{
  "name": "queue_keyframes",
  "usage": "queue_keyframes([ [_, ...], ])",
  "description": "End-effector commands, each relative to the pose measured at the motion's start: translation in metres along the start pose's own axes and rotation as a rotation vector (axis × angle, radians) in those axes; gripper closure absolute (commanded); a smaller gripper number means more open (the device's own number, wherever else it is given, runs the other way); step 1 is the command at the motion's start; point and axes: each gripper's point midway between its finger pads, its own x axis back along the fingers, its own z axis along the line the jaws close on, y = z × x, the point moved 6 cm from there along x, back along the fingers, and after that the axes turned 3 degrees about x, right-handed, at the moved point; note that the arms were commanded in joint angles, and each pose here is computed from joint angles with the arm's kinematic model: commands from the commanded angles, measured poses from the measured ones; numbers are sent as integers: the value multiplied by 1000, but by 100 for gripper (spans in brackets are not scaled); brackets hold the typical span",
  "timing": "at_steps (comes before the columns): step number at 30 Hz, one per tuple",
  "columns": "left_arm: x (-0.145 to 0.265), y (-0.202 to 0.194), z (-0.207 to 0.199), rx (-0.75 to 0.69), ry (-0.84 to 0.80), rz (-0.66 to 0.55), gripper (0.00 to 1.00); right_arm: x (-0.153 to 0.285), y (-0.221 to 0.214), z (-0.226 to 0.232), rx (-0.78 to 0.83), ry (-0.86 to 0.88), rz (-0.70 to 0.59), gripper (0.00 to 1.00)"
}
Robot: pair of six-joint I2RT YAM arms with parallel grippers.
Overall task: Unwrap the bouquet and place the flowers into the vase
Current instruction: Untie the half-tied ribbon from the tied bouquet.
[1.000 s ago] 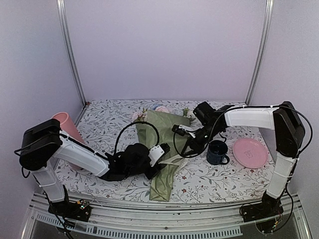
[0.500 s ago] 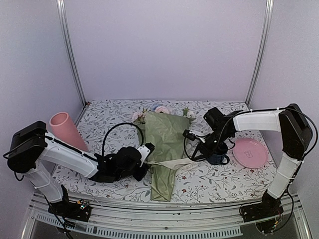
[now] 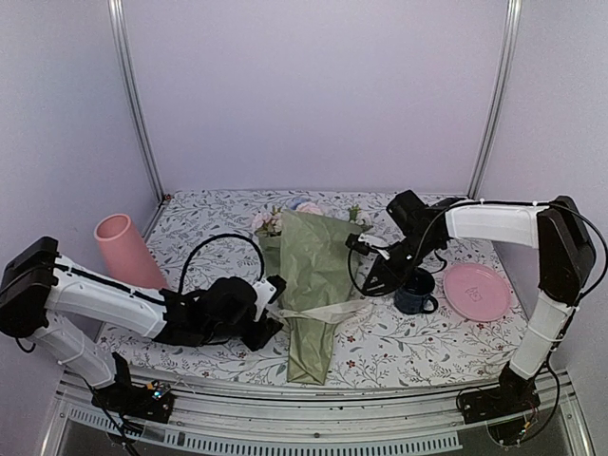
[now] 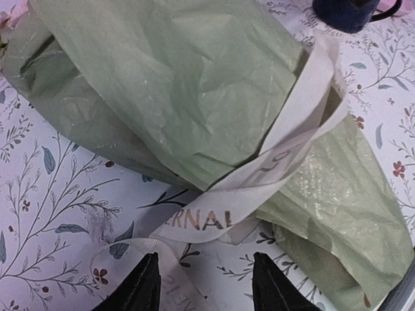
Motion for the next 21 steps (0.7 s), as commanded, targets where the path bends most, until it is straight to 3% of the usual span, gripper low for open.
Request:
queue_keyframes([
  [1, 17, 32, -28, -95, -197, -62, 49, 26, 36, 1, 81, -14, -88, 66],
  [9, 18, 77, -50, -245, -276, -203, 48, 15, 72, -5, 137, 61, -144, 64],
  [17, -9, 76, -58, -262, -282, -183, 53, -34, 74, 6, 188, 135, -62, 63],
  [21, -18, 65, -53, -277, -250, -143, 50, -55, 64, 4, 201, 136, -10, 62],
])
